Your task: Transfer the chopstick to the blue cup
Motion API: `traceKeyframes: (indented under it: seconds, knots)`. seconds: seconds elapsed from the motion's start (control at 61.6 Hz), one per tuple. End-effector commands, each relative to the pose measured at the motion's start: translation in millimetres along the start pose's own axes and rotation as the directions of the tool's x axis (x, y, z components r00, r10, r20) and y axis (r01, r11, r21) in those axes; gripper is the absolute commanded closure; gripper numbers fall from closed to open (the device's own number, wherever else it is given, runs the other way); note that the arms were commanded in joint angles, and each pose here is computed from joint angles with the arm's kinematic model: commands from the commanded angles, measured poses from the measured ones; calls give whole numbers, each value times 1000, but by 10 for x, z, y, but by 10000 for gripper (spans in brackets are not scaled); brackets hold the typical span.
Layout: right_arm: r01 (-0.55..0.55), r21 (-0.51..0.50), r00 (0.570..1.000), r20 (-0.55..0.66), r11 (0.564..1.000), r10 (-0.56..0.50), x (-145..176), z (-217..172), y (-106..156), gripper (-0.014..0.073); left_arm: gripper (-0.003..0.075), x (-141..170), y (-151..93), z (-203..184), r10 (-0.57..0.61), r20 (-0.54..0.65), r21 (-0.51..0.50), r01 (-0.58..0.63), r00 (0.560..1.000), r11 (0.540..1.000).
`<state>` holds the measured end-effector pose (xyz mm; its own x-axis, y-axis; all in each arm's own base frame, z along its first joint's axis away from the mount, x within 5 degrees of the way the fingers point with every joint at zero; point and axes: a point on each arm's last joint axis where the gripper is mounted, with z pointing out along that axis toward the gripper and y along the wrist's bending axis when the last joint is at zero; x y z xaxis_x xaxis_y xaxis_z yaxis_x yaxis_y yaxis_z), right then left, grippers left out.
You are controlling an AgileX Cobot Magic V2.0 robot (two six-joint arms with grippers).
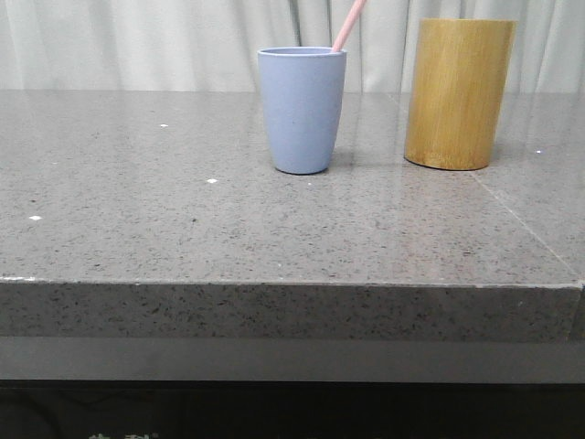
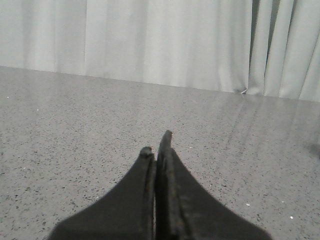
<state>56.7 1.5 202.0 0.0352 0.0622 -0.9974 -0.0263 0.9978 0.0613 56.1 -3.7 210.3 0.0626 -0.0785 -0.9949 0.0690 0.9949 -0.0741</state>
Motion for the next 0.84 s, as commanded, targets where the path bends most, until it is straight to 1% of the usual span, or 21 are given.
traceKeyframes:
  seconds: [0.0,0.13,0.827]
  knots:
    - [5,20,995,101,1000,-7,-90,-23,-10,662,739,-42,4,-19,-6,89,-2,7,996,1000]
    - [6,47,995,103,999,-11,-91,-24,-25,662,739,-42,4,-19,-6,89,-2,7,996,1000]
    - [6,44,995,102,999,-11,-91,-23,-24,662,739,-42,4,-19,-6,89,-2,7,996,1000]
